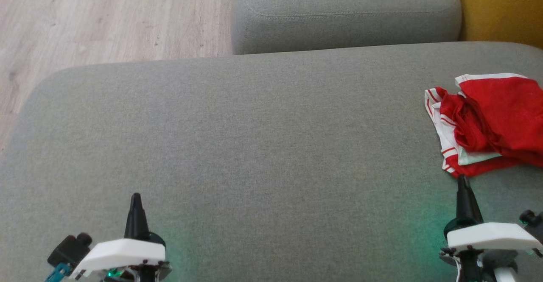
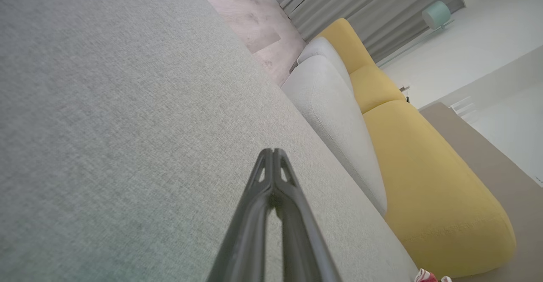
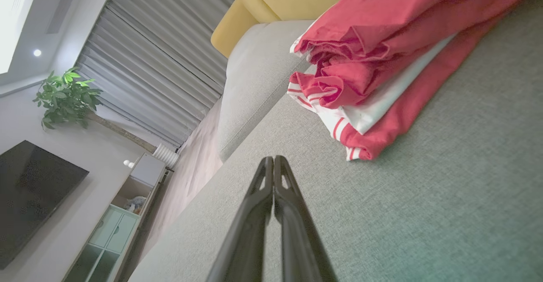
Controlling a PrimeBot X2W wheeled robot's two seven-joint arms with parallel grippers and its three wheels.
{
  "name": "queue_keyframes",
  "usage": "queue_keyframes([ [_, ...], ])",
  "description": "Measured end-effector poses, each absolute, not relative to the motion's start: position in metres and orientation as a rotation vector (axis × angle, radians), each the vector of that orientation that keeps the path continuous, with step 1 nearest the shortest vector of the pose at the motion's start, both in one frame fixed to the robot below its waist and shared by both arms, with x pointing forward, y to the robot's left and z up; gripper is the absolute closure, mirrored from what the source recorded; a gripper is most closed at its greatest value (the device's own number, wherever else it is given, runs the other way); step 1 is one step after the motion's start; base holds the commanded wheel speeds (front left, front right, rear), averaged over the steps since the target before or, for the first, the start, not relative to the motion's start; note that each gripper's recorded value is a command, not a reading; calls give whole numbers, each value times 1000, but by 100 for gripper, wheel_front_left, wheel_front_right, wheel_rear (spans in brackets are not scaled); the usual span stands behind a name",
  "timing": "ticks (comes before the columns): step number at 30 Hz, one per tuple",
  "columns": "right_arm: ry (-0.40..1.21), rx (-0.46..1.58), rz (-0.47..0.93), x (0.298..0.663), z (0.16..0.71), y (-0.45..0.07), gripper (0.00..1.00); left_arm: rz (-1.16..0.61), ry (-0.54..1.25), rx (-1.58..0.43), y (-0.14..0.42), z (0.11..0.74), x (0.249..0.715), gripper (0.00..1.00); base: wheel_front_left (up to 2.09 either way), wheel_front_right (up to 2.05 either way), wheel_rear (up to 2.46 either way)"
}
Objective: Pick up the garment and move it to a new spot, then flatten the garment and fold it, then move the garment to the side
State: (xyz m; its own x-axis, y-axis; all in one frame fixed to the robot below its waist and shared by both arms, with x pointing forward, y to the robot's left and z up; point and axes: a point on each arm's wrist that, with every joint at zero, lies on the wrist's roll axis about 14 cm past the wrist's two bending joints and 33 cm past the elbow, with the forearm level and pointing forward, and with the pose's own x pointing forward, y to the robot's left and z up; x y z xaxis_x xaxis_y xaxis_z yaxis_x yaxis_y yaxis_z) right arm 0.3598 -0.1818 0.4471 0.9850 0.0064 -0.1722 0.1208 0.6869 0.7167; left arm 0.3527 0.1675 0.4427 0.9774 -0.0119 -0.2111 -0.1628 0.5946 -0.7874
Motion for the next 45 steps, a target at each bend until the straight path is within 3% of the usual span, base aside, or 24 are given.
queue_keyframes([
  [45, 109, 1338, -116, 367, 462, -200, 100, 91, 149, -1380, 182, 461, 367, 100, 0, 0, 0],
])
